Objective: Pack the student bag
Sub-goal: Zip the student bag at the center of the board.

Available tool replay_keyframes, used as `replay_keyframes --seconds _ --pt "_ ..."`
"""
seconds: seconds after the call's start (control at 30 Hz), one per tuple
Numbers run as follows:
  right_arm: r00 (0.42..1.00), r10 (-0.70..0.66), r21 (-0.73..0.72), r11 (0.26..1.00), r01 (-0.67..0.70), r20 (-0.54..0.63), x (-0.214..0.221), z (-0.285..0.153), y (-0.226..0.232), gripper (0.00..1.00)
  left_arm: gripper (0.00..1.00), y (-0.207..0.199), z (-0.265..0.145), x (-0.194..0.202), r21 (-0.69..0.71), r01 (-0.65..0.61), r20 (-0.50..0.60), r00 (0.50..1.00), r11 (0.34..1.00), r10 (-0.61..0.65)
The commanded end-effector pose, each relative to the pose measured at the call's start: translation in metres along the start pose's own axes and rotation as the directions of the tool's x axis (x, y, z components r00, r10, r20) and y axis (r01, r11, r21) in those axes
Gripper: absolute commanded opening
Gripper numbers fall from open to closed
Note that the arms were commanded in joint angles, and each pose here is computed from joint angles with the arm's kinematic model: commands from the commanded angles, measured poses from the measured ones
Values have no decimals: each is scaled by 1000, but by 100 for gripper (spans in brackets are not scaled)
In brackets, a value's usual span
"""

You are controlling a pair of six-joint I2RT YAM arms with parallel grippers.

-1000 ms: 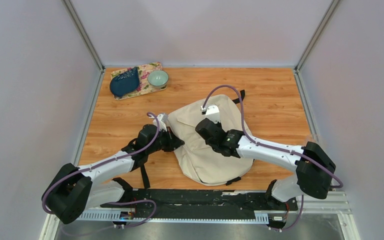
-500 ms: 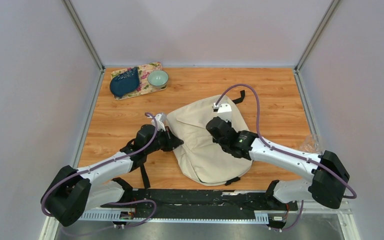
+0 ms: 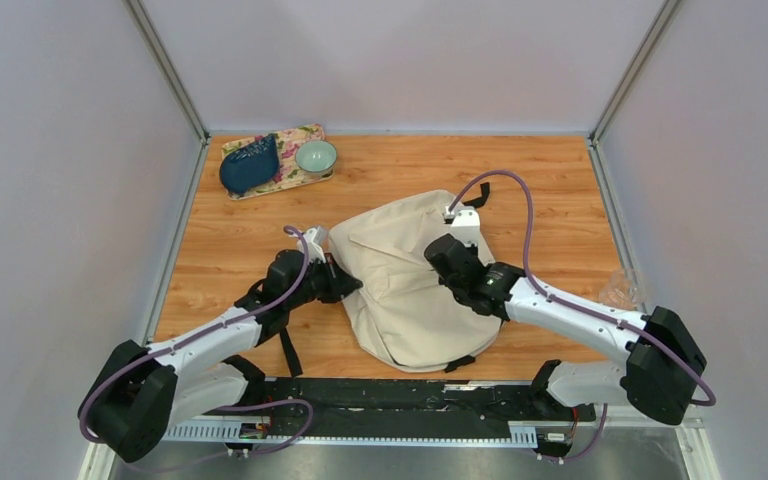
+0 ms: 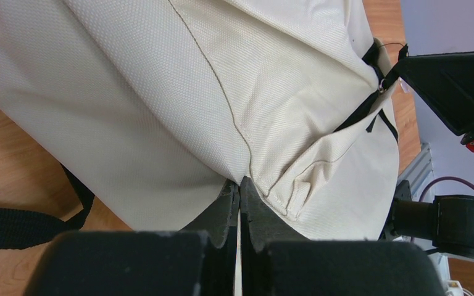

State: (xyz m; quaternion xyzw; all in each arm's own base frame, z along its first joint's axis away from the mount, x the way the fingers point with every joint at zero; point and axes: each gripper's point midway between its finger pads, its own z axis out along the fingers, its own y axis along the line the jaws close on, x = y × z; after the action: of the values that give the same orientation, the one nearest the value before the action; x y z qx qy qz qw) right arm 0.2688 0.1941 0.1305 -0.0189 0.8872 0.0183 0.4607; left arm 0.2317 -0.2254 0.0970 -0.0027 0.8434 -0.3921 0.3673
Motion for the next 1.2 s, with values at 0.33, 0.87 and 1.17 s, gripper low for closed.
replay_keyframes --seconds 0.33,0.87,1.17 --pt "997 66 90 993 -69 41 -5 7 -31 0 0 16 -9 -13 -14 -44 39 998 999 45" --pt "990 139 154 979 -136 -10 22 23 -79 0 0 27 -18 -23 60 -28 -14 999 998 29" --pt "983 180 119 977 -177 -16 26 23 -78 0 0 39 -23 -24 43 -31 -34 999 999 33"
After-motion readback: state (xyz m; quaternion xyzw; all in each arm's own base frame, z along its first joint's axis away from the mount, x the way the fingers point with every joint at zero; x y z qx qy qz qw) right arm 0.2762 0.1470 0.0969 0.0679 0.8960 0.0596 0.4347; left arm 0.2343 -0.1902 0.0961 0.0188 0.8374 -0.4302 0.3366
